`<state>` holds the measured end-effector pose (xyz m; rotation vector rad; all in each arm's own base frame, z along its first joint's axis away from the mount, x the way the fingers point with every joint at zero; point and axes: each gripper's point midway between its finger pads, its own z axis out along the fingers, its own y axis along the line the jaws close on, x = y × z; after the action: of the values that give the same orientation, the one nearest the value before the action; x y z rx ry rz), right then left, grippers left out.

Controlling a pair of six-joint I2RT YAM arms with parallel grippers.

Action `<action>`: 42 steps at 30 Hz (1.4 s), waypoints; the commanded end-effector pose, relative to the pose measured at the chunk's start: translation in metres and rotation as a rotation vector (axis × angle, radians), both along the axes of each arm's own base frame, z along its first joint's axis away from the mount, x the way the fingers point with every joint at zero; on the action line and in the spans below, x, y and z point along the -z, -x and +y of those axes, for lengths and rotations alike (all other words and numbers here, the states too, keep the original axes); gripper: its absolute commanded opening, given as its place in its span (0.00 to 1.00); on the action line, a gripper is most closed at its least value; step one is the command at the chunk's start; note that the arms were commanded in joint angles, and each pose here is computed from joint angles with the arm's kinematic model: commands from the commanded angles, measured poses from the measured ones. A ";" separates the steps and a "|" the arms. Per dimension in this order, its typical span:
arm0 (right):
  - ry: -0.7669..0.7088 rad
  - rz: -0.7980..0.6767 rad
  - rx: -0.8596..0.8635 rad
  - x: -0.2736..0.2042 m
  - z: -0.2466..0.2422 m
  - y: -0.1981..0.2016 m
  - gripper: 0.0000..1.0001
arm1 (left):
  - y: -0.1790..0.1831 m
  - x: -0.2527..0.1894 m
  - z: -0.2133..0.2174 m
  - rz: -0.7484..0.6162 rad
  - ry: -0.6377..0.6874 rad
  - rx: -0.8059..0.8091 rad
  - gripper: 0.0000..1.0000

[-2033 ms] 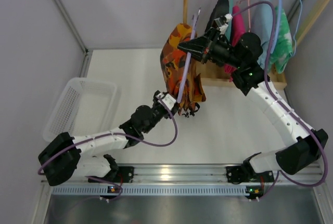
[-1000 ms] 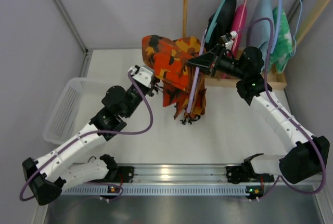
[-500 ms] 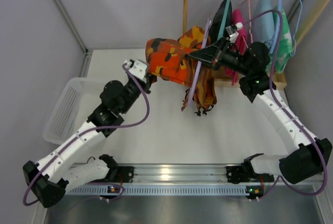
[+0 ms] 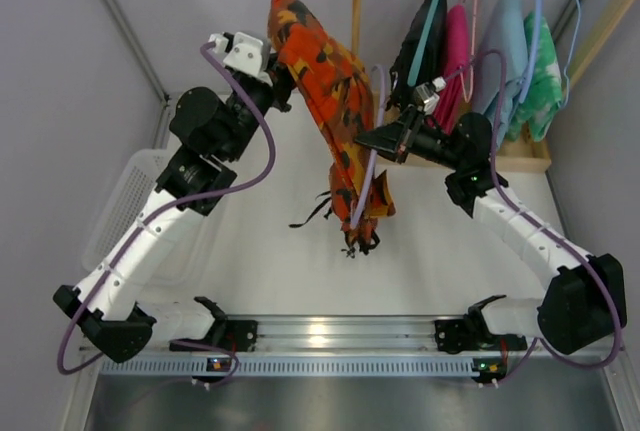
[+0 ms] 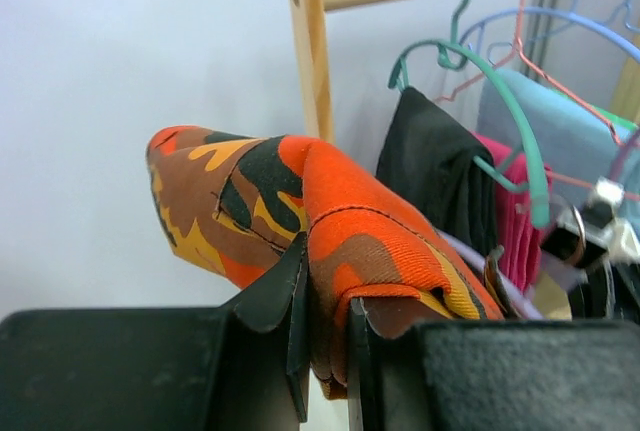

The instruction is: Remove the trousers from the hanger

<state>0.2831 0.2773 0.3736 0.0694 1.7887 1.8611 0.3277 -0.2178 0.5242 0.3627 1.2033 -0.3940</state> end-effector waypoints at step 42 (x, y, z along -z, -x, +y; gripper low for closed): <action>0.120 0.035 -0.065 0.111 0.017 0.005 0.00 | 0.060 -0.203 0.278 -0.520 0.160 -1.096 0.00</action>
<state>0.2814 0.2879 0.2185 0.1827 2.0970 1.7851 0.3304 0.0269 0.6699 -0.1979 0.9499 0.5321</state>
